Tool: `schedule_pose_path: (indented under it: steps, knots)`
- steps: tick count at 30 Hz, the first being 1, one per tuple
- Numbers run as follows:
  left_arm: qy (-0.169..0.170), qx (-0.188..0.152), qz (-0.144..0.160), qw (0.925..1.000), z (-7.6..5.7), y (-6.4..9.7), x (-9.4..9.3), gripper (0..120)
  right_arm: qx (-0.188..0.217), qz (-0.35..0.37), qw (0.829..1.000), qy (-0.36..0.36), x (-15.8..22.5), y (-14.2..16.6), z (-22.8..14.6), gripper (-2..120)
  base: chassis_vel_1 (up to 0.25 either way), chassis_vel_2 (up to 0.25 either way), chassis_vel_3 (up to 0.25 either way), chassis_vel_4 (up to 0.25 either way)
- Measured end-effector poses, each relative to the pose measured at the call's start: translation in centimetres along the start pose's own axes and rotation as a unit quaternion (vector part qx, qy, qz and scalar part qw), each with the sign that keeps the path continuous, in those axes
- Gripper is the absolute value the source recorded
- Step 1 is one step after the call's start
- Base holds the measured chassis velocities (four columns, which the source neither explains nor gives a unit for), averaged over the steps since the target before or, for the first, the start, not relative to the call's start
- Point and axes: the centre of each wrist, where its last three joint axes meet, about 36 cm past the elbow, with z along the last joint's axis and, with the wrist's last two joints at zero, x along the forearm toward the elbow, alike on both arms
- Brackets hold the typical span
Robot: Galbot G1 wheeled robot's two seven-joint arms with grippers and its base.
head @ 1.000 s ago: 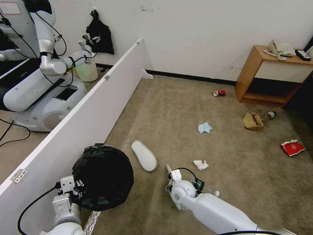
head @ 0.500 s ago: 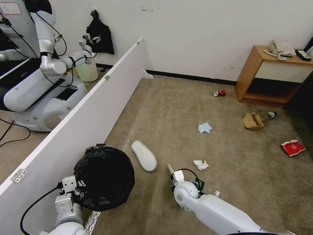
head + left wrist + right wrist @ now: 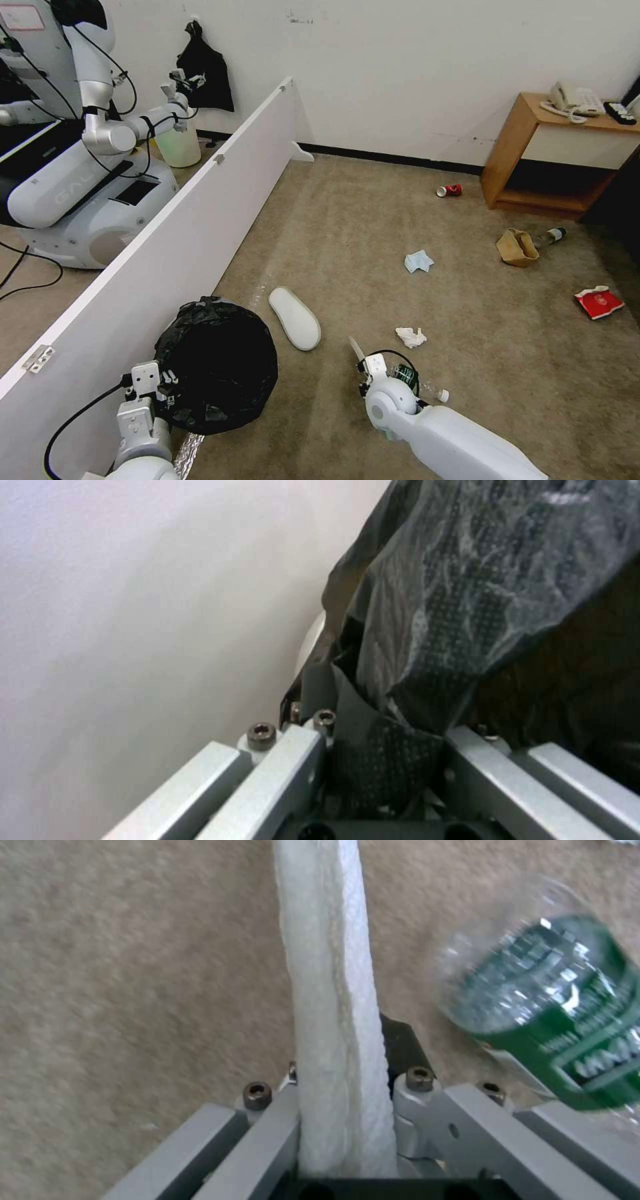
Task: Pick up the trash bin, then pick up the garbage from the floor and place it into the trash bin.
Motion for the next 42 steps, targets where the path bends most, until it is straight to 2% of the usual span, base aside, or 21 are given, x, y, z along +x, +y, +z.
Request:
schedule_pose_path:
  steps: [6,15,24,29,30,34,36,42]
  knots:
    - [-0.004,-0.012,0.010,0.9999,-0.5,0.1,-0.2,1,-0.015,0.001,1.000,-0.011,1.4,-1.8,0.5,3,0.000,0.000,0.000,0.000]
    - [0.001,-0.028,0.040,0.9988,-1.1,0.4,-0.8,1,-0.048,-0.014,0.997,-0.053,5.7,-4.7,0.8,3,0.000,0.000,0.000,0.000]
    - [0.021,-0.025,0.068,0.9972,-3.2,0.7,-2.3,1,-0.072,-0.011,0.987,-0.141,10.0,-10.0,0.2,3,0.000,0.000,0.000,0.000]
    - [0.029,-0.026,0.077,0.9962,-4.0,0.9,-2.9,1,-0.077,-0.016,0.981,-0.175,11.8,-11.2,-0.2,3,0.000,0.000,0.000,0.000]
    - [0.034,-0.026,0.083,0.9957,-4.5,0.9,-3.2,1,-0.078,-0.018,0.977,-0.197,12.9,-11.8,-0.4,3,0.000,0.000,0.000,0.000]
    - [0.039,-0.024,0.091,0.9948,-5.0,0.9,-3.4,1,-0.076,-0.021,0.973,-0.216,13.7,-12.3,-0.3,3,0.000,0.000,0.000,0.000]
    - [0.048,-0.020,0.106,0.9930,-5.8,0.8,-3.9,1,-0.065,-0.023,0.965,-0.252,14.8,-13.2,0.2,3,0.000,0.000,0.000,0.000]
    - [0.054,-0.023,0.114,0.9918,-6.3,1.0,-4.5,1,-0.056,-0.018,0.961,-0.271,15.9,-14.1,0.7,3,0.000,0.000,0.000,0.000]
